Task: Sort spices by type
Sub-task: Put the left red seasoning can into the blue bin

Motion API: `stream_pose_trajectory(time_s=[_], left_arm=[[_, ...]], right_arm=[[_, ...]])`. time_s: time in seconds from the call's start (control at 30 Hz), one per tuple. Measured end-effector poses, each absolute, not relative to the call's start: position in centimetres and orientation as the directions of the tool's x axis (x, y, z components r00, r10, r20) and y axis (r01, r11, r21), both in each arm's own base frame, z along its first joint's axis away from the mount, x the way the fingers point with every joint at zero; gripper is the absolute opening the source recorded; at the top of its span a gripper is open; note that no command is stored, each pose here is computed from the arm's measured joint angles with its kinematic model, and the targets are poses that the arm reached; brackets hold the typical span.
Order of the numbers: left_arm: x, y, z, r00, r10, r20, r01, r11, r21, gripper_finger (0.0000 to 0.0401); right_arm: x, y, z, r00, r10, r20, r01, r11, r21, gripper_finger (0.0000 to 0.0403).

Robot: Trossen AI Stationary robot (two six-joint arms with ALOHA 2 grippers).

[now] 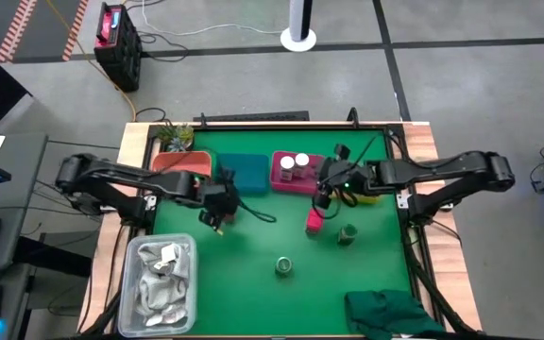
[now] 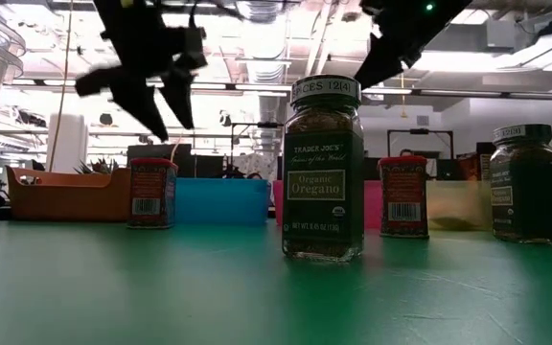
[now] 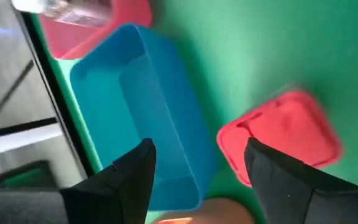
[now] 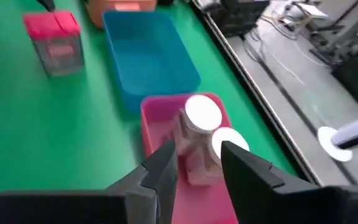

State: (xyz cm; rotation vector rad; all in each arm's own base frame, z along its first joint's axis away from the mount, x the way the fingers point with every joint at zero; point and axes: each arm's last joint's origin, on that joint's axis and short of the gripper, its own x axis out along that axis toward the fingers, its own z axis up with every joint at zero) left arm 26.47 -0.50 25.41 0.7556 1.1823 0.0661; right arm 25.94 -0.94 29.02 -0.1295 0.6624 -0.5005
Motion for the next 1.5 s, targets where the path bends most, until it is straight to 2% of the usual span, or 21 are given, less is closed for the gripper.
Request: stream_pose_trajectory(time_s=[0.27,0.43,0.63,0.73,0.87,1.07,1.23,1.33,1.5], left_arm=[[27.3,-1.5,23.4,0.336,0.437,-0.834,0.558,0.620,0.551,0.0233],[27.1,-1.6,23.9,0.331,0.422,-0.844,0.602,0.595,0.533,0.0233],[27.7,-1.7,26.6,0.365,0.411,-0.835,0.590,0.592,0.549,0.0233],[26.7,-1.7,27.0,0.259,0.406,-0.877,0.712,0.534,0.457,0.0233],[25.9,-1.8,26.6,0.169,0.364,-0.916,0.874,0.375,0.310,0.0233],[26.5,-2.2,26.7,0.231,0.326,-0.917,0.933,0.195,0.304,0.0236],[26.4,-2.3,26.6,0.219,0.280,-0.935,0.965,0.079,0.249,0.0254],[26.5,-2.3,26.6,0.223,0.259,-0.940,0.969,0.046,0.242,0.0264],[26.9,-2.5,26.3,0.258,0.199,-0.945,0.960,0.052,0.273,0.0277]], right_arm=[[24.0,-0.1,30.3,0.672,-0.529,-0.518,0.449,0.848,-0.282,0.0154],[23.1,-0.3,30.4,0.684,-0.533,-0.499,0.463,0.845,-0.268,0.0154],[22.5,-1.1,29.2,0.666,-0.556,-0.498,0.496,0.828,-0.261,0.0154],[22.6,-1.2,28.7,0.665,-0.560,-0.494,0.503,0.825,-0.258,0.0154],[22.7,-1.2,27.9,0.676,-0.555,-0.485,0.502,0.828,-0.248,0.0154],[22.8,-1.0,27.9,0.688,-0.549,-0.475,0.498,0.833,-0.240,0.0154],[22.9,-0.4,28.0,0.709,-0.531,-0.464,0.481,0.845,-0.233,0.0154],[22.9,-0.2,28.0,0.717,-0.525,-0.459,0.475,0.850,-0.229,0.0154],[23.0,-0.1,28.2,0.732,-0.520,-0.440,0.474,0.853,-0.219,0.0154]])
